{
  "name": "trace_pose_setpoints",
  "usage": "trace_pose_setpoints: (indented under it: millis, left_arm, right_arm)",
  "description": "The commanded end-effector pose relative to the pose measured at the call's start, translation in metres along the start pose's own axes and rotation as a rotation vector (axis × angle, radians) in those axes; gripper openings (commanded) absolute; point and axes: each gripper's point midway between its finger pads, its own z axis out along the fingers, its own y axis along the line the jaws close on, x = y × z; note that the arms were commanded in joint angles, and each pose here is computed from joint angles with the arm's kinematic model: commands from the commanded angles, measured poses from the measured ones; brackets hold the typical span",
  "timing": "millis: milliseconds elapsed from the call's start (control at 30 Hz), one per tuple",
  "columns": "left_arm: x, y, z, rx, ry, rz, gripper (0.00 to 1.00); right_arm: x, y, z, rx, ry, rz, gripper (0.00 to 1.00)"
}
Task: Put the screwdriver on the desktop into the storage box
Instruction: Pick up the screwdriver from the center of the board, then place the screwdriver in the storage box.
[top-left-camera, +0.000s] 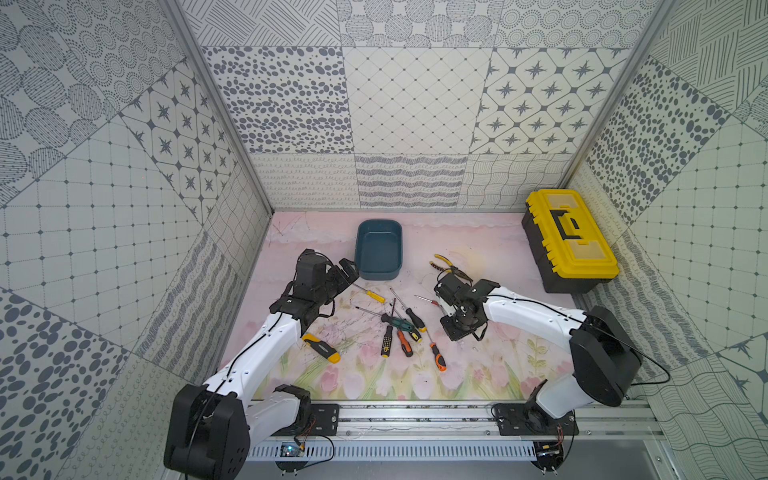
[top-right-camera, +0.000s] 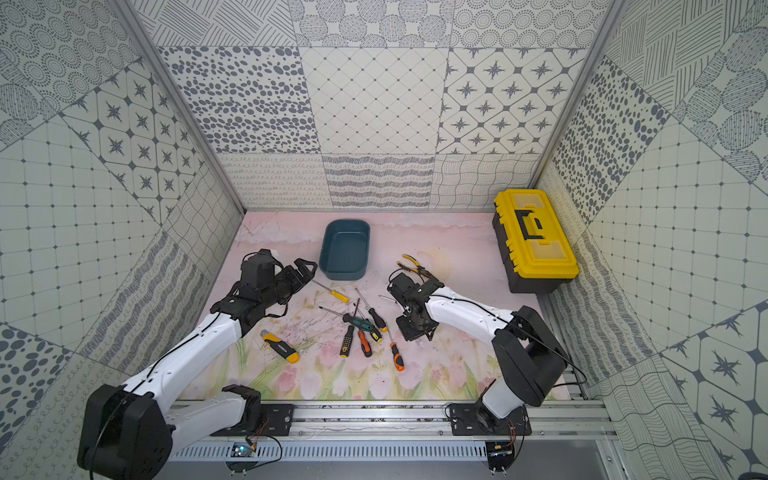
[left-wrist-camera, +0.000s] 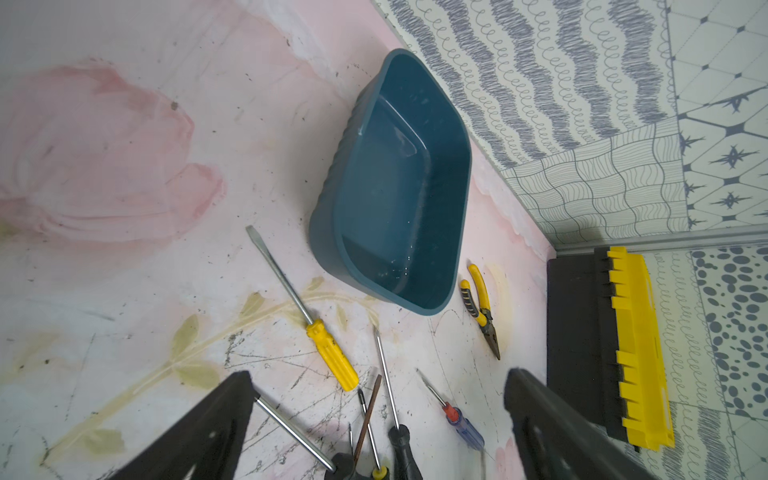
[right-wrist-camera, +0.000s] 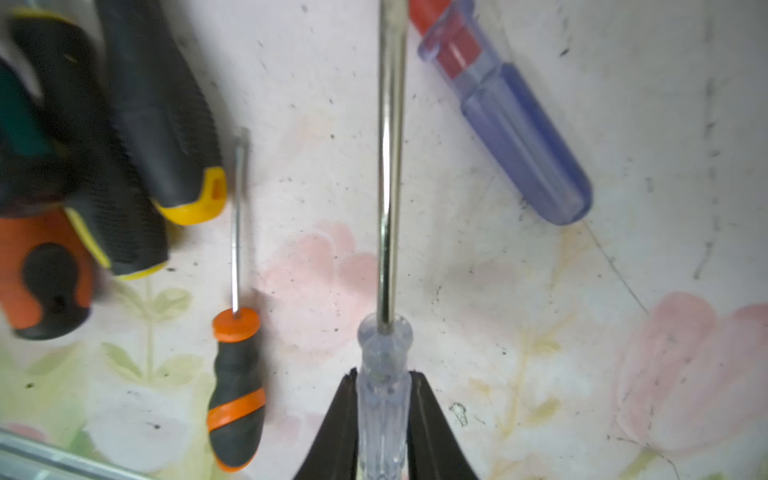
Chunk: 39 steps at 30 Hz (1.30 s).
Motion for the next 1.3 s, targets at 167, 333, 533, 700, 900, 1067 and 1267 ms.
trace_pose_setpoints:
  millis: [167,333,533,700,900,1067,1267]
  left_arm:
    - [0.006,0.046,-0.002,-0.205,0.047,-0.096,0.96]
    - [0.015,0.062,-0.004,-0.275,0.109,-0.141,0.9]
    - [0.032,0.075,-0.012,-0.34,0.182,-0.155,0.82]
    - [0.043,0.079,-0.01,-0.337,0.225,-0.175,0.77]
    - [0.051,0.077,0.0,-0.325,0.281,-0.182,0.74]
    - [0.056,0.077,0.006,-0.334,0.313,-0.189,0.71]
    - [0.058,0.075,0.011,-0.336,0.324,-0.2,0.69]
  right_arm:
    - [-0.159,0.064,-0.077,-0.238,-0.389,0.223,0.02]
    - [-0.258,0.093,-0.08,-0.292,-0.452,0.326,0.01]
    - [-0.314,0.11,-0.055,-0.293,-0.444,0.392,0.02]
    - [-0.329,0.113,-0.016,-0.28,-0.415,0.435,0.01]
    - [-0.323,0.105,0.023,-0.215,-0.366,0.473,0.13]
    - [-0.325,0.102,0.025,-0.195,-0.382,0.463,0.32]
    - [-0.335,0.096,-0.007,-0.182,-0.463,0.426,0.4]
